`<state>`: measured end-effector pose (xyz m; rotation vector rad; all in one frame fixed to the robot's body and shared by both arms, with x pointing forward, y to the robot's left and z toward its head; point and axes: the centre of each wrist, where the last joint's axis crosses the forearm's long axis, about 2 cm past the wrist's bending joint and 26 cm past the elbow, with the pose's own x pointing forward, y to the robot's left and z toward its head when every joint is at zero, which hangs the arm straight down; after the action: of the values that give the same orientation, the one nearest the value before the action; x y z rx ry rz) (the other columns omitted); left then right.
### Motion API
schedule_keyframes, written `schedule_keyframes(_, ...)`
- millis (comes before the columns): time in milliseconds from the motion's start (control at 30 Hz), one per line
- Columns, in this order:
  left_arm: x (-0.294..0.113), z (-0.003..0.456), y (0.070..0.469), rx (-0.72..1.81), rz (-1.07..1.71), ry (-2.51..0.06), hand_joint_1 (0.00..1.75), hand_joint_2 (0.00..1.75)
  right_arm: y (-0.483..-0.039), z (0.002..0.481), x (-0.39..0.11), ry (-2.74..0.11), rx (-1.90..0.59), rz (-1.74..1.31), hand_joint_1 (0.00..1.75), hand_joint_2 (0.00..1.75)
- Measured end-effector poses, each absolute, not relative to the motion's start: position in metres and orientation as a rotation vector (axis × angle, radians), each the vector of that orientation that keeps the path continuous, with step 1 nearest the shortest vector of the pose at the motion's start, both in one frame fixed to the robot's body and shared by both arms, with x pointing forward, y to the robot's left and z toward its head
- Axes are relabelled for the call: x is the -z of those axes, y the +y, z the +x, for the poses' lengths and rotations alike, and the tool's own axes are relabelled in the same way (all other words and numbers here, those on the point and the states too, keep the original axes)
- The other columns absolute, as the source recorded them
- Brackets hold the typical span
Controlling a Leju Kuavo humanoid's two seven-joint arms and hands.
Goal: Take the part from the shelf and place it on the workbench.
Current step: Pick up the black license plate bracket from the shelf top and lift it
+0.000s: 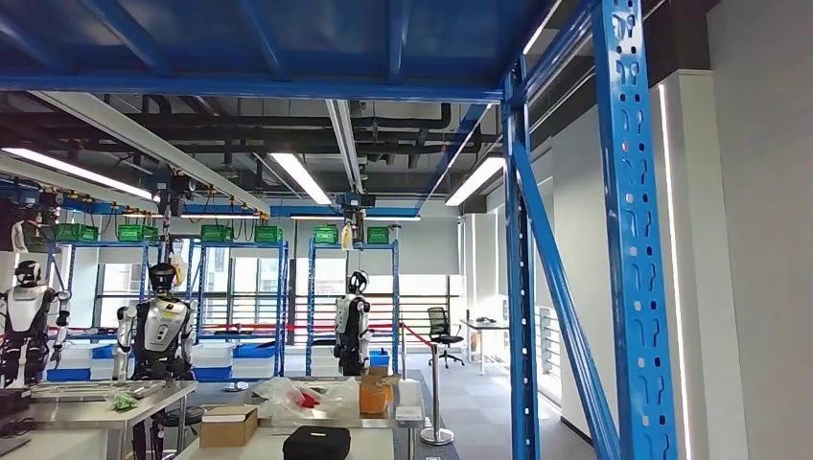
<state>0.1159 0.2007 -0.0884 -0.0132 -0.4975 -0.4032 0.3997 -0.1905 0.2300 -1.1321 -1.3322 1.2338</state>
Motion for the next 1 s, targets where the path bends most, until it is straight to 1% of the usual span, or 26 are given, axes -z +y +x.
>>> schedule_keyframes(700,0.089,0.115,0.201,0.394,-0.015,-0.498,0.00,0.00,-0.186,0.399,-0.232,-1.342,-1.242,-1.121,0.00,0.00)
schedule_keyframes(833,0.088,0.116,0.199,0.393,-0.018,-0.501,0.00,0.00,-0.189,0.396,-0.224,-1.312,-1.247,-1.108,0.00,0.00)
schedule_keyframes(1000,0.088,0.116,0.198,0.390,-0.018,-0.500,0.00,0.00,-0.192,0.397,-0.223,-1.279,-1.174,-1.034,0.00,0.00)
